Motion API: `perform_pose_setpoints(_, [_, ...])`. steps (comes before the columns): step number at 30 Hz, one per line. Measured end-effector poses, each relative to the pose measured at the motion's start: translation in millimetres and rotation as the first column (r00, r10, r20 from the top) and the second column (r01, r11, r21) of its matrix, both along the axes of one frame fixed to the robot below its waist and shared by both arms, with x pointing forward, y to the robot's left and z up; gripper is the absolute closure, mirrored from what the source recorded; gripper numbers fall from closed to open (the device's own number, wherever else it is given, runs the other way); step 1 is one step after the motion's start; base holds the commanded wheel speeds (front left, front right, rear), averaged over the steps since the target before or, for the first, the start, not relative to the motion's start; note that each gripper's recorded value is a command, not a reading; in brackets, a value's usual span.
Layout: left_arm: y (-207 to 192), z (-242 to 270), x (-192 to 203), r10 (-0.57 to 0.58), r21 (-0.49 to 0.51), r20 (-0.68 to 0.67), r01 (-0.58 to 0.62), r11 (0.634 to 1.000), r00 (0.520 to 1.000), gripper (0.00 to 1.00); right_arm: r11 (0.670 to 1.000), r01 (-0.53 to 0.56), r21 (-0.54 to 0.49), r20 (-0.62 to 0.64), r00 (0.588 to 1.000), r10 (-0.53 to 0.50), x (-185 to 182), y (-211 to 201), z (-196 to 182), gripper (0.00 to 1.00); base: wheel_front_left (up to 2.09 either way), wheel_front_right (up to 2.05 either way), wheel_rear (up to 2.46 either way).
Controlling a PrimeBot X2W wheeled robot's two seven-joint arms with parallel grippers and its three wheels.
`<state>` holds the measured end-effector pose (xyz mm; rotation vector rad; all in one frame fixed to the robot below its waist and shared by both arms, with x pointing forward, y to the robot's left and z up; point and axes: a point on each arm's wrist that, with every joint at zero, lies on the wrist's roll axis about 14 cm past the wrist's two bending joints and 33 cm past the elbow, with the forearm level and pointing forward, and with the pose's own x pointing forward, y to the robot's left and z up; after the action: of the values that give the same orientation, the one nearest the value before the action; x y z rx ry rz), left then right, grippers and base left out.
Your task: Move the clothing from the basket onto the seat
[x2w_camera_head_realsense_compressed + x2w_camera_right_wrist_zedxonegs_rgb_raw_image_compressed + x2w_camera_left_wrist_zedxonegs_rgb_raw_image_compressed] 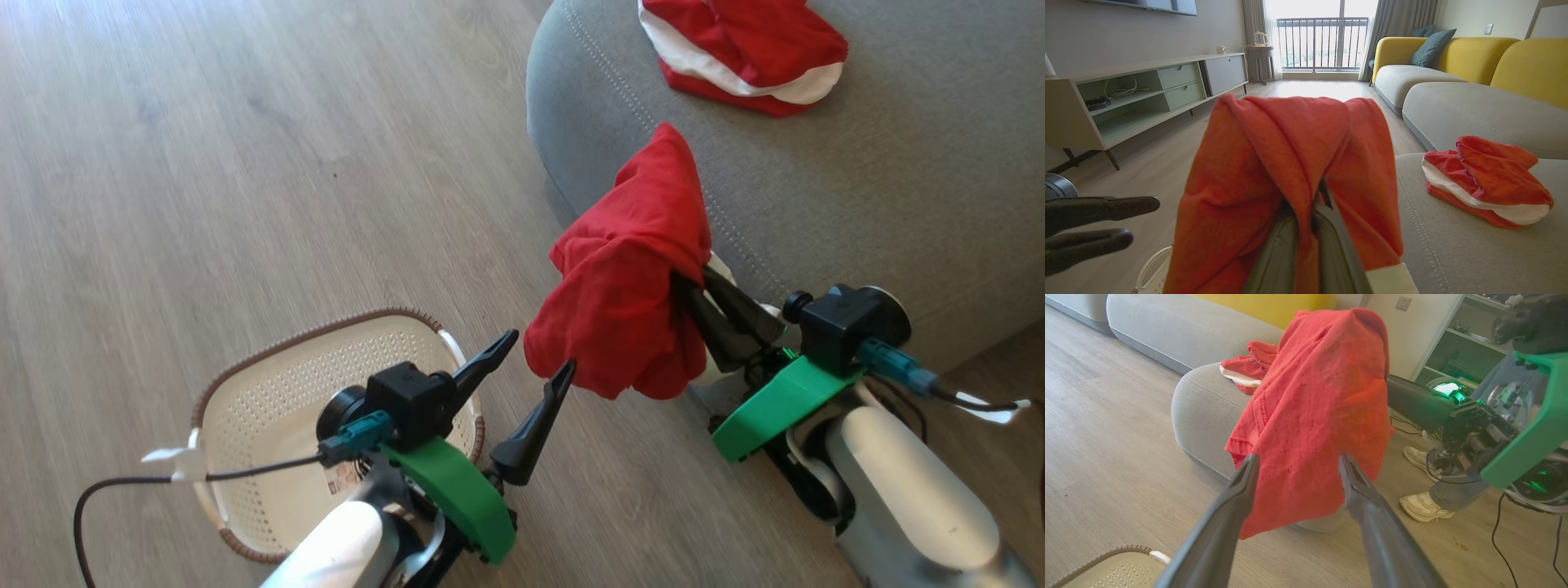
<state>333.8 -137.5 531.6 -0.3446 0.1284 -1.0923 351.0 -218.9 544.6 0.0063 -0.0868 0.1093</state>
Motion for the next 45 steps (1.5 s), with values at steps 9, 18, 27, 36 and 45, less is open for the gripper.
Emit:
perform_pose_setpoints(9, [-1, -7, 24, 0.0, 0.007, -0.013, 0.0, 1.0, 1.0, 0.0, 0.999, 0.039, 0.038, -0.021, 0.999, -0.038, 25, -8, -11, 1.0, 0.0, 0.0, 0.0])
perform_pose_setpoints(18, [-3, -24, 105, 0.02, 0.018, 0.031, -0.02, 1.0, 0.999, 0.0, 0.993, 0.116, 0.007, 0.099, 0.988, -0.116, 126, -49, 21, 1.0, 0.0, 0.0, 0.0])
perform_pose_setpoints(27, [-10, -74, 149, 0.01, 0.043, -0.015, -0.009, 0.999, 1.0, 0.0, 0.941, 0.334, -0.055, 0.12, 0.938, -0.326, 198, -145, 26, 1.0, 0.0, 0.0, 0.0])
perform_pose_setpoints(36, [-16, -97, 156, -0.017, 0.022, -0.048, 0.018, 1.0, 0.999, 0.0, 0.796, 0.597, -0.102, 0.166, 0.799, -0.578, 219, -259, 77, 1.0, 0.0, 0.0, 0.0])
perform_pose_setpoints(45, [6, -126, 162, 0.045, 0.029, -0.116, -0.041, 0.999, 0.992, 0.0, 0.689, 0.723, -0.056, 0.036, 0.691, -0.722, 229, -304, 13, 1.0, 0.0, 0.0, 0.0])
